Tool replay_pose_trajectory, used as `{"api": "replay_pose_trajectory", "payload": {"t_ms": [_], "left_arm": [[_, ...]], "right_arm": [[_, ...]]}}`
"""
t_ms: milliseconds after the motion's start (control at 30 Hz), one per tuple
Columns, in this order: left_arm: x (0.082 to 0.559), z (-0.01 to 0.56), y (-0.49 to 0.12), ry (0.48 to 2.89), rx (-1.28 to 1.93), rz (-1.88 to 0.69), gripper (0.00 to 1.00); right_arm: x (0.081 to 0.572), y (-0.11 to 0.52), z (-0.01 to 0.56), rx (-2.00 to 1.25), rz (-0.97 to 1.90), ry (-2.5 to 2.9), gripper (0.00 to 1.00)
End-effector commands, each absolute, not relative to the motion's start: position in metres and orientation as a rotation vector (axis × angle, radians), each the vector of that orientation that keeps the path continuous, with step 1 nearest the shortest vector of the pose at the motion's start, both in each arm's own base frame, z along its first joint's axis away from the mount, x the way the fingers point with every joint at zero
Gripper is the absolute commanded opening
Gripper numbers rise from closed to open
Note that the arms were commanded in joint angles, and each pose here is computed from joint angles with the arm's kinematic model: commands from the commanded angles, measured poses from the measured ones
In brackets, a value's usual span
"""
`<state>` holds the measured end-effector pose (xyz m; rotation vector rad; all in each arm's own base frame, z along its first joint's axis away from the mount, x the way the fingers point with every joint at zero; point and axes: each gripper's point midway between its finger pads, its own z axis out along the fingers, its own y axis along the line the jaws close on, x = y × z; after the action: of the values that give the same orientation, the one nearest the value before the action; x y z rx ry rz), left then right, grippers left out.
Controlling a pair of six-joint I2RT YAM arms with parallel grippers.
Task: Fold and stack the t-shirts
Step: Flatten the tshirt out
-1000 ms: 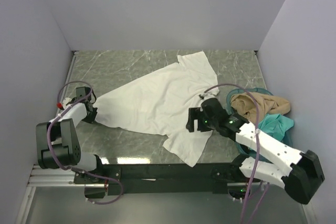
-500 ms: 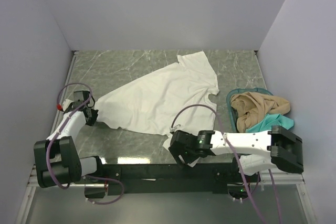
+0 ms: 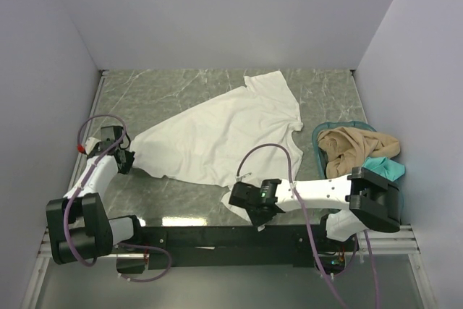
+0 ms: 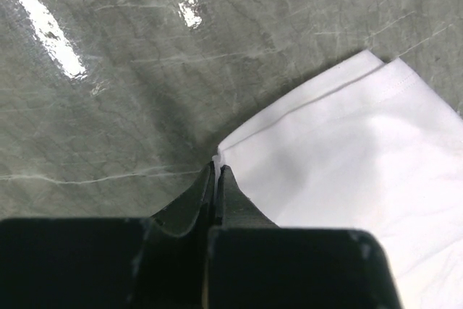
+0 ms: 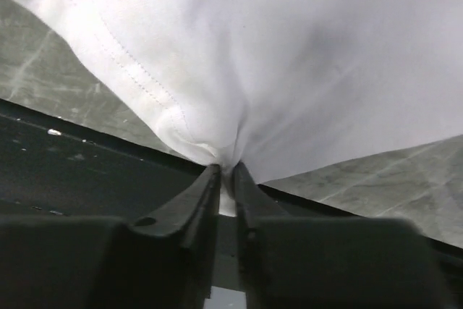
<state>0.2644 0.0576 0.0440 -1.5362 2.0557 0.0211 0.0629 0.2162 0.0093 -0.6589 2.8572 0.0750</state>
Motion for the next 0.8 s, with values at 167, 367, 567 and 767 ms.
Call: {"api": "replay_pose_trajectory", "payload": {"t_ms": [167,367,567,767], "left_arm": [[0.263,0.063,0.061,1.988,-1.55,0.017,0.01],[0.286,0.099,0.048,1.928,-1.474,-0.145,0.01],[0.322,0.159,0.04,1.868,-1.413,-0.206,0.01],[0.344,0.252,0.046,1.682,-1.36,-0.295,0.01]], "right_arm": [[0.098,0.187,0.028,-0.468,-0.054,2.763,0.0],[0.167,0.182,0.082,-0.229,0.085,2.61,0.0],[0.26,0.159,0.196,0.03,0.079,2.272,0.0],[0.304,0.117,0.322,0.185,0.064,1.988,0.0]]}}
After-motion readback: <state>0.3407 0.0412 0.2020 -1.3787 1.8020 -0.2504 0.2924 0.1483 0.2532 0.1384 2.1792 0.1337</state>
